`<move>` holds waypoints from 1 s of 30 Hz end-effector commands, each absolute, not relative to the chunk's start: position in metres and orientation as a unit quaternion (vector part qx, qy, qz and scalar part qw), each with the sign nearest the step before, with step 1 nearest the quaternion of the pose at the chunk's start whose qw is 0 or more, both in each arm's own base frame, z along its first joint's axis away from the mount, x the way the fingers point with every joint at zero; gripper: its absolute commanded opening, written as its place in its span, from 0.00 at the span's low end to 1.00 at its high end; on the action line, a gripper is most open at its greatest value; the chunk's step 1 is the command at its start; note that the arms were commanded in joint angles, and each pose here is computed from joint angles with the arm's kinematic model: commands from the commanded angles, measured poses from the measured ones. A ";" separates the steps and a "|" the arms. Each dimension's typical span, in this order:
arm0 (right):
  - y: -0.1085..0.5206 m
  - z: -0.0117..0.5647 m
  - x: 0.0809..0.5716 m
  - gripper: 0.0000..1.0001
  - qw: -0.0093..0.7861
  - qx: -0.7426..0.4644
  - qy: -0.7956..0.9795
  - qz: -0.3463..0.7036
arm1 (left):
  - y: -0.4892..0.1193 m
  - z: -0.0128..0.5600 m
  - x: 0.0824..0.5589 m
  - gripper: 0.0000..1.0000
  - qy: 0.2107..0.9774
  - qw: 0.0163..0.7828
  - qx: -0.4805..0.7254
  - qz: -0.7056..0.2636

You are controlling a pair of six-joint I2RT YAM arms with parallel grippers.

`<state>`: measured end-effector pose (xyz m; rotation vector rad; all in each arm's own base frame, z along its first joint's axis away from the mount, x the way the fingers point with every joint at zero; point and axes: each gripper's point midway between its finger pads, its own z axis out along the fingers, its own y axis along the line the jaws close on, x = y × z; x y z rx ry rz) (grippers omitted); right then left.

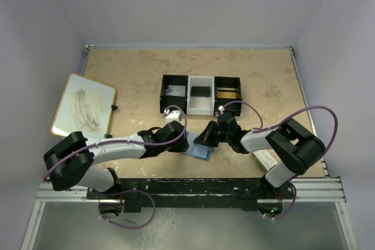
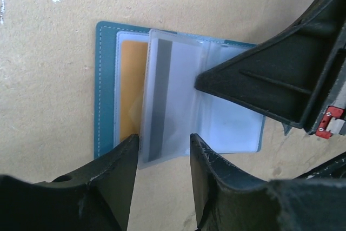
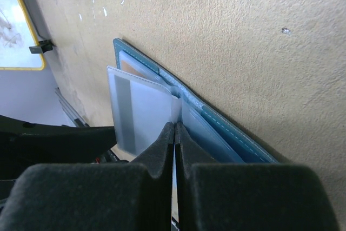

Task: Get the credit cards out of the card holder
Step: Adjust the card holder at the center of the board.

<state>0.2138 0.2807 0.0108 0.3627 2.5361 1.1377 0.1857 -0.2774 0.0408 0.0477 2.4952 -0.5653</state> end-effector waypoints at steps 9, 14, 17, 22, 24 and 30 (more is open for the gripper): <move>0.254 -0.028 0.191 0.00 0.135 0.133 0.925 0.330 | -0.304 0.069 0.194 0.30 0.907 0.305 -0.009 -0.291; 0.264 -0.004 0.198 0.07 0.156 0.109 0.914 0.358 | -0.309 0.068 0.194 0.25 0.909 0.299 -0.001 -0.290; 0.265 0.015 0.205 0.15 0.174 0.099 0.912 0.358 | -0.310 0.067 0.195 0.23 0.909 0.298 0.001 -0.290; 0.263 0.047 0.216 0.32 0.212 0.085 0.906 0.356 | -0.314 0.068 0.194 0.24 0.908 0.295 0.006 -0.297; 0.256 0.053 0.217 0.32 0.218 0.087 0.912 0.336 | -0.318 0.069 0.193 0.24 0.908 0.290 0.012 -0.302; 0.217 0.061 0.219 0.32 0.252 0.134 0.924 0.256 | -0.330 0.070 0.188 0.27 0.905 0.276 0.031 -0.322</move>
